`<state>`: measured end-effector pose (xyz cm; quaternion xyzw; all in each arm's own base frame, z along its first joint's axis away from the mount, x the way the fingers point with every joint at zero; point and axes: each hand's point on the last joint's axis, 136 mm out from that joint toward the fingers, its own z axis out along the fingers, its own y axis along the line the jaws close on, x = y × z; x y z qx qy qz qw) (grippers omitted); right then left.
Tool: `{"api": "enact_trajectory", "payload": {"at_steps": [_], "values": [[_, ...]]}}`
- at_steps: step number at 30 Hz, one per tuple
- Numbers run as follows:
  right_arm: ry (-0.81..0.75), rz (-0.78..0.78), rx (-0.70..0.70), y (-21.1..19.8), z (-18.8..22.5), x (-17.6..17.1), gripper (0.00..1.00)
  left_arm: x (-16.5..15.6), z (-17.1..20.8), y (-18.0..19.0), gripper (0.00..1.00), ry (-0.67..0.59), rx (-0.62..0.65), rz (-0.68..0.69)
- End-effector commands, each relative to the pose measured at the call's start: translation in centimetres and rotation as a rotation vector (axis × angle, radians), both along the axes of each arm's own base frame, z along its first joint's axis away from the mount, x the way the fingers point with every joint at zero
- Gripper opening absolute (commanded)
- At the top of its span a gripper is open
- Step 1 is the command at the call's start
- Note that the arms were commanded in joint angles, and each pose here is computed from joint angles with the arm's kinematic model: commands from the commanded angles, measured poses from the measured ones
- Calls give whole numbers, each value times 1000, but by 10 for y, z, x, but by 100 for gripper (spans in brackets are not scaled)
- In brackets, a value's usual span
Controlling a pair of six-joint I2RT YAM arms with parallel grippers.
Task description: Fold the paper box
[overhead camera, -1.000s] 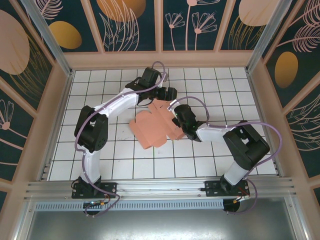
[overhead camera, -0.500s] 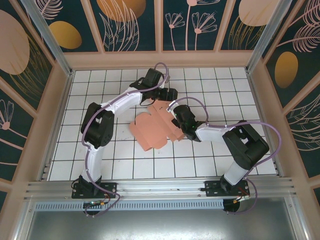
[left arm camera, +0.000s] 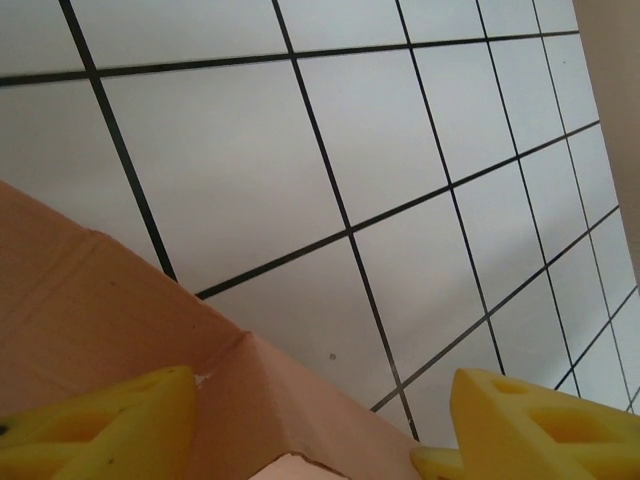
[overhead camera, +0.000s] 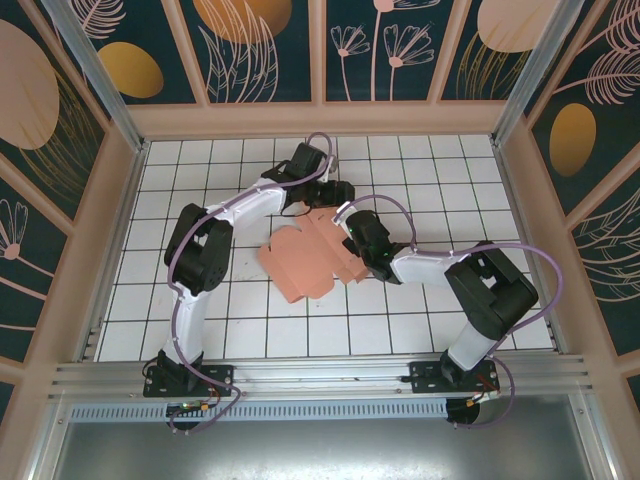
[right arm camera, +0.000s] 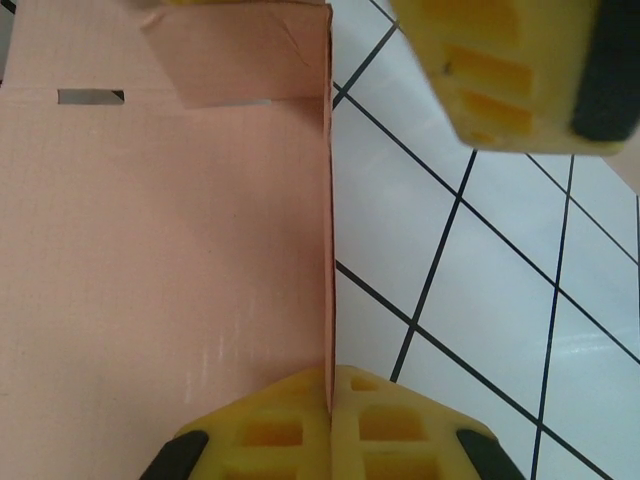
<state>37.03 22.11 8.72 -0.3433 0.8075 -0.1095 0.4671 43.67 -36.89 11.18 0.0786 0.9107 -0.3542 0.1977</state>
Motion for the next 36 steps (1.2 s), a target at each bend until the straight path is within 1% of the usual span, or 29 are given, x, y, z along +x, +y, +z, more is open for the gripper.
{"api": "enact_trajectory", "payload": {"at_steps": [1, 5, 6, 9, 13, 19, 22, 23, 25, 28, 30, 31, 32, 33, 34, 36], "values": [[-69, 2, 46, 10, 25, 9, 0, -29, 20, -21, 64, 79, -106, -63], [-66, 2, 45, 10, 24, 8, 0, -33, 19, -25, 63, 98, -113, -56], [-67, 3, 45, 10, 24, 7, 0, -33, 18, -25, 61, 100, -113, -53], [-65, 3, 48, 10, 24, 7, 0, -33, 17, -26, 46, 106, -118, -40], [-61, 5, 48, 10, 24, 7, 0, -33, 15, -26, 40, 110, -117, -32], [-59, 11, 46, 13, 24, 5, 0, -33, 9, -26, 18, 116, -109, -31], [-56, 13, 46, 14, 23, 5, 0, -33, 7, -24, 17, 115, -103, -29], [-55, 12, 43, 14, 22, 5, 0, -33, 6, -24, 20, 115, -100, -28], [-54, 13, 44, 15, 23, 4, 0, -33, 6, -24, 40, 113, -98, -24], [-51, 13, 42, 15, 22, 4, 0, -32, 5, -22, 41, 111, -96, -20], [-49, 13, 42, 15, 21, 3, 0, -33, 4, -22, 44, 110, -96, -19], [-51, 14, 44, 16, 22, 3, 0, -33, 4, -23, 43, 110, -98, -21], [-47, 15, 42, 16, 21, 3, 0, -32, 6, -22, 38, 107, -99, -21], [-48, 15, 43, 17, 21, 3, 0, -33, 5, -23, 30, 108, -99, -21], [-47, 17, 43, 18, 21, 2, 0, -33, 4, -22, 25, 108, -98, -21], [-44, 19, 45, 19, 20, 2, 0, -33, 5, -22, 22, 105, -98, -21]]}}
